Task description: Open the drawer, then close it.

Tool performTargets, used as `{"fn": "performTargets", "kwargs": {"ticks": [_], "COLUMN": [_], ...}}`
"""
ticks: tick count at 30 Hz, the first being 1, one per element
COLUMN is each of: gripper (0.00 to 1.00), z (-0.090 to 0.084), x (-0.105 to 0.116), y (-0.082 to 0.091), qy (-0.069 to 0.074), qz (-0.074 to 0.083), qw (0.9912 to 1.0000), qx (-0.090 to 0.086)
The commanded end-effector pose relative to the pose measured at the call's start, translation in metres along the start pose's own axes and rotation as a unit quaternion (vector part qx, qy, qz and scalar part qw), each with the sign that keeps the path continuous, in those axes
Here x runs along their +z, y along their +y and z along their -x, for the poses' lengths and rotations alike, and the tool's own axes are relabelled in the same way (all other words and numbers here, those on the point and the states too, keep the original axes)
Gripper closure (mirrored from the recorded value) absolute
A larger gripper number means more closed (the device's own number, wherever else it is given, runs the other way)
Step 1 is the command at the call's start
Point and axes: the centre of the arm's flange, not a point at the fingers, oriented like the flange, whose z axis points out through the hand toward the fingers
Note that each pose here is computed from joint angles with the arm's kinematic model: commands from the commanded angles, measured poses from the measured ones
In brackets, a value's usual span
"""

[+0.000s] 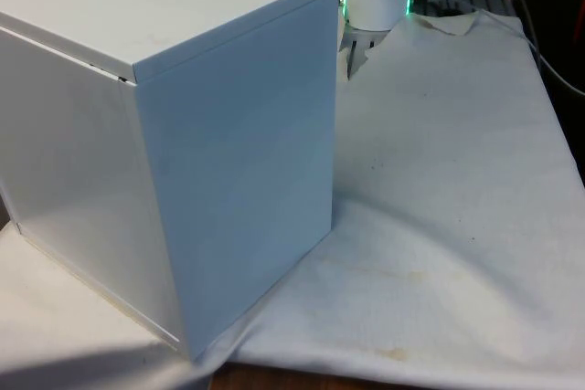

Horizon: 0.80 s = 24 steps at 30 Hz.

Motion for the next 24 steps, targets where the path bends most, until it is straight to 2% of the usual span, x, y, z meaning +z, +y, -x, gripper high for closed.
{"fn": "performTargets", "kwargs": {"ticks": [1,7,8,9,15,16,17,24], "gripper": [0.0,0.0,0.0,0.0,0.0,0.0,0.0,0.0], "z": [-0.001,0.001,0.0,0.002,0.003,0.003,0.003,0.0], "x": [0.003,0.008,0.008,0.008,0.009,0.008,0.01,0.017], "y": [0.0,0.0,-0.001,0.001,0.003,0.002,0.003,0.004], "qy": [-0.001,-0.001,0.0,-0.001,0.0,0.001,0.001,0.002], "qz": [0.01,0.015,0.007,0.016,0.022,0.014,0.023,0.031], "qw": [0.99994,0.99977,0.9999,0.9997,0.99945,0.99966,0.99942,0.99921], "qx": [-0.004,-0.016,-0.012,-0.019,-0.025,-0.022,-0.025,-0.024]}}
